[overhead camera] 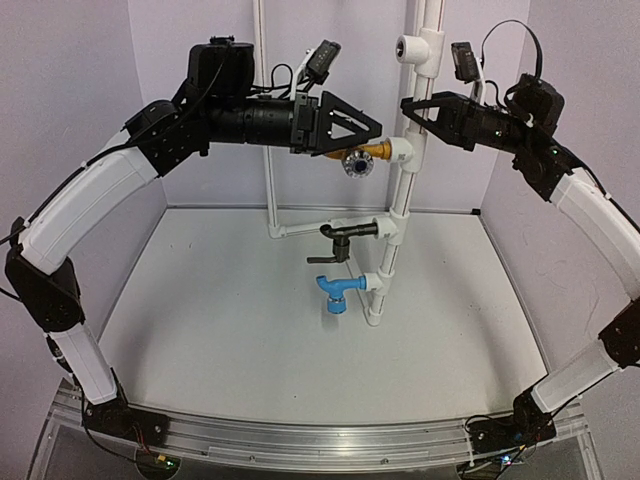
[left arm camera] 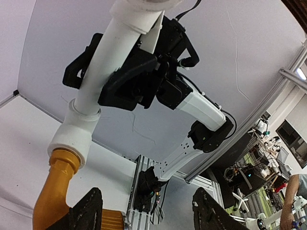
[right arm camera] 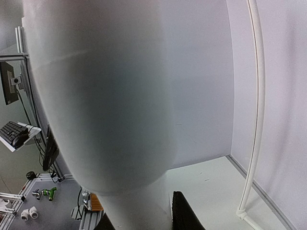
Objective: Install the water faucets
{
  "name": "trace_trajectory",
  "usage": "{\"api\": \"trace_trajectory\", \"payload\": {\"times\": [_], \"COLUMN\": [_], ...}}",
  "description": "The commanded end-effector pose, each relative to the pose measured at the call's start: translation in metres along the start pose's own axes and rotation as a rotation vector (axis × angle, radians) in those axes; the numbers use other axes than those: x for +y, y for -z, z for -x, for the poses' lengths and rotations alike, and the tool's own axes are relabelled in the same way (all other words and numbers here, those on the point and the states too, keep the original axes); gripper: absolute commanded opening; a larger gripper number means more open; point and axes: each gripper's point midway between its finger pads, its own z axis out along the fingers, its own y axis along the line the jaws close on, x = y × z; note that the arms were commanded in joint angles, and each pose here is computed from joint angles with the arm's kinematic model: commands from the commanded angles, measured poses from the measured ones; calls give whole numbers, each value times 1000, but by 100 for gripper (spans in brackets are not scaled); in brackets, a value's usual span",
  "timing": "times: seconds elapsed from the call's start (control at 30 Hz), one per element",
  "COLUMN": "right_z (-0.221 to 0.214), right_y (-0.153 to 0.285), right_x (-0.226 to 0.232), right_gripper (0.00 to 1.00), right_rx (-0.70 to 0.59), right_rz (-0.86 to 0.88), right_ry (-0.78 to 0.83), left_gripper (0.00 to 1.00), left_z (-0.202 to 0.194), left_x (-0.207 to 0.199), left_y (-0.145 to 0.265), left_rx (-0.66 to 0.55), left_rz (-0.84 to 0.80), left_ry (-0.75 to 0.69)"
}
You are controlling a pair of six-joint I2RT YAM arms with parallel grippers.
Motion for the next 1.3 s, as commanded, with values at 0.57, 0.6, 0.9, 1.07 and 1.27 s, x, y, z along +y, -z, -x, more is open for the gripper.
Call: {"api": "trace_trajectory", "payload": {"times": [0.57,0.6,0.9,1.07,1.27], "right_z": [-61,-61,-62,-61,-60], "right_y": [-5,-5,-5,-5,-5], "right_x": [-15,-15,-15,-15,-14], "right_gripper": [2,2,2,3,3], "right_rx": [145,145,146,148,147], "right_rz": [-22,-22,-24,-16,-15], "right_ry": [-404,-405,-404,-404,-400], "left_gripper": [59,59,82,89,100], "left_z": [-60,-60,-53,-44,-36], "left_x": [58,56,61,50,30], "left_y": [23,25,42,25,16], "left_rx": [76,67,-123,-147,-161], "left_rz": [335,328,368,260,130], "left_ry": [-45,-42,100,95,65]}}
